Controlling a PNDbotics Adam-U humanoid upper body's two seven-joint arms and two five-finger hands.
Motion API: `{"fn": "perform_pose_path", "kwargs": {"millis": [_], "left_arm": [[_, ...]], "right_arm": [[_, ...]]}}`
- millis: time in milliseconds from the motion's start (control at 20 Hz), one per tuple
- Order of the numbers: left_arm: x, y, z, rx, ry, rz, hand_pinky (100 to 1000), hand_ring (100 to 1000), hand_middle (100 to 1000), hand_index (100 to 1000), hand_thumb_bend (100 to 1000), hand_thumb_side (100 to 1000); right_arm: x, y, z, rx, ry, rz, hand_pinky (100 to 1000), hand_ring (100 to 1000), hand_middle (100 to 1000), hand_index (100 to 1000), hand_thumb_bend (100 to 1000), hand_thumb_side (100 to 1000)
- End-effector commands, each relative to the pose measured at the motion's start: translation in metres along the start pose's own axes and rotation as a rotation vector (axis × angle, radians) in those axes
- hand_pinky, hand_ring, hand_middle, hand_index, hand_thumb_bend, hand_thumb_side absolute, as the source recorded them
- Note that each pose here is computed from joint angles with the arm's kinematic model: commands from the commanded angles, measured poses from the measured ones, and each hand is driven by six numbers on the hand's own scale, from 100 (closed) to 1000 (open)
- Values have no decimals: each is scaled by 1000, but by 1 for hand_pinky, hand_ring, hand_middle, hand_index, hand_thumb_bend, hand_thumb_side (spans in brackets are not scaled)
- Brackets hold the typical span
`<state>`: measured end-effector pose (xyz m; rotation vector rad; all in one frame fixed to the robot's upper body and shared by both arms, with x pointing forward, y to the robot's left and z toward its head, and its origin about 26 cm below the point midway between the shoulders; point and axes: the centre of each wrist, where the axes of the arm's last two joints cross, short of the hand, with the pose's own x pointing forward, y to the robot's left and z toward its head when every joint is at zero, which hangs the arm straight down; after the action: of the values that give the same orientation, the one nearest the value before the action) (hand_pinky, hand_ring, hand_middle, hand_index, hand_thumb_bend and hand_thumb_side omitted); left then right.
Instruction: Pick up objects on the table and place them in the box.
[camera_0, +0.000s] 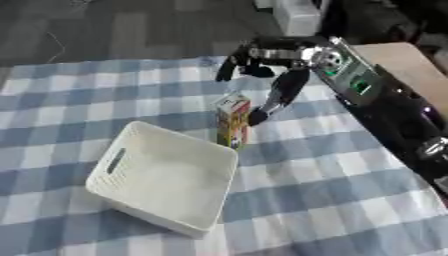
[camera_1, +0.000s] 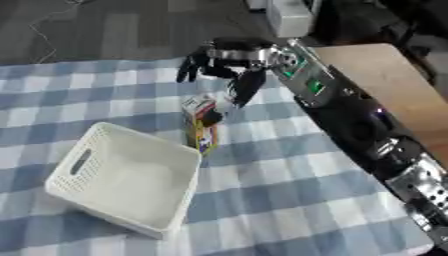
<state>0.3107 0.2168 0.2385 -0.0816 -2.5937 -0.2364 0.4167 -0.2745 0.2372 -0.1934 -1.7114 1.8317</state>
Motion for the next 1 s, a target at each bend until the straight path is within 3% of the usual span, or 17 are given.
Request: {"fn": "perform_pose_path", "kwargs": {"millis": [50,700,850,1000], "left_arm": [[5,0,-5,-7,-25,5,839,651,811,934,1000,807],[5,0,-4,-6,-23,1,839,651,810,934,1000,807],[5,0,-4,-7,-23,1,838,651,810,934,1000,806],[5,0,-4,-6,-24,1,838,651,810,933,1000,806]], "right_arm": [[2,-9,1,113,-48,124,123,743,100,797,838,563],[-2,1,-15,165,-7,131,241,755,100,801,843,550],[-3,3,-18,191,6,125,349,773,100,804,849,534],[-4,3,-21,219,28,124,402,784,100,818,854,527]]}}
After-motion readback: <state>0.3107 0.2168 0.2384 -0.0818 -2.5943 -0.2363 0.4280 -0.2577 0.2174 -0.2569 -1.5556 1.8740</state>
